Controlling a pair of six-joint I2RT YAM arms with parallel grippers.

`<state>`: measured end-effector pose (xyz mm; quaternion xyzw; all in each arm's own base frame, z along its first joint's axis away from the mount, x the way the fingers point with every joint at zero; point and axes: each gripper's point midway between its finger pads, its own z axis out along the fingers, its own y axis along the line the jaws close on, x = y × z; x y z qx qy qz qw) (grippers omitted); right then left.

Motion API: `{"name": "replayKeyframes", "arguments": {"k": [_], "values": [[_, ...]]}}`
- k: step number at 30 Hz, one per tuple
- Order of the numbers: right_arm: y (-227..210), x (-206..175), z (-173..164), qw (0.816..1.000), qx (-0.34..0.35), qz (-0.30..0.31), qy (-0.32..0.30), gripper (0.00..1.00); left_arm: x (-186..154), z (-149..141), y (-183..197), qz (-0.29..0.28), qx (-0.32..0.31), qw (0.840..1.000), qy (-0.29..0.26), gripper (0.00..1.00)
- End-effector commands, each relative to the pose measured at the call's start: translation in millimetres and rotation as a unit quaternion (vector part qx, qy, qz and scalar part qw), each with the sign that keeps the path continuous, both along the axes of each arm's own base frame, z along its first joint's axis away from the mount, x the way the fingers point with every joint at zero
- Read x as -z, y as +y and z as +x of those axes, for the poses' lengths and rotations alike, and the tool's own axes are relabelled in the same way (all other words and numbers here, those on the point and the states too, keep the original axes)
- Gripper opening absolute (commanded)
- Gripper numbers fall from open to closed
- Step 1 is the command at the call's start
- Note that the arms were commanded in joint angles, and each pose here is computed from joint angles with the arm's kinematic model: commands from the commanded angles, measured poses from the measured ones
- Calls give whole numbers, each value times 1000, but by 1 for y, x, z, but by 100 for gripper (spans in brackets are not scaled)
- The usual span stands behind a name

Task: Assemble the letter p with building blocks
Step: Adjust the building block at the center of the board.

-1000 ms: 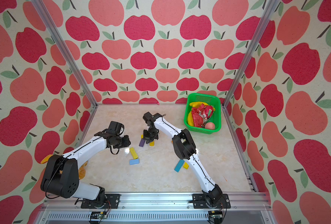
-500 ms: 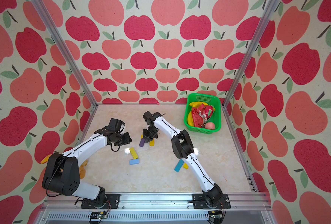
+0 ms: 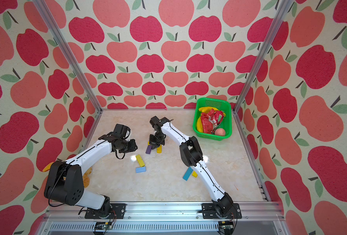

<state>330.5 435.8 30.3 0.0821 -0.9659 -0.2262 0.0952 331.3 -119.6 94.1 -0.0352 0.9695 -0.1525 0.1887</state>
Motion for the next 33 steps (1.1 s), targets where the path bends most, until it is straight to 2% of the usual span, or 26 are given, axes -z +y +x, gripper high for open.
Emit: {"name": "replayKeyframes", "arguments": {"k": [1,8,13,17,20,23,28,32,33], "values": [[2,9,4,1000,13,3,15,7,-1,-10,3,1,5,1000,7,32],[0,10,4,1000,15,0,12,7,-1,-14,7,2,0,1000,9,32],[7,7,7,1000,18,21,11,8,4,-13,4,-3,3,1000,15,32],[2,5,8,1000,14,11,0,8,7,-10,1,-10,3,1000,18,32],[-5,-8,7,1000,8,3,-22,8,9,-6,-2,-14,6,1000,17,32],[-4,-35,8,998,5,29,-55,8,14,4,-9,-24,15,999,24,31],[-6,-80,11,993,-11,63,-102,8,25,25,-34,-63,39,996,43,17],[-25,-90,16,991,-5,69,-117,8,38,37,-38,-47,31,996,64,0],[-31,-90,18,990,-2,69,-119,8,41,39,-37,-41,26,996,68,0]]}}
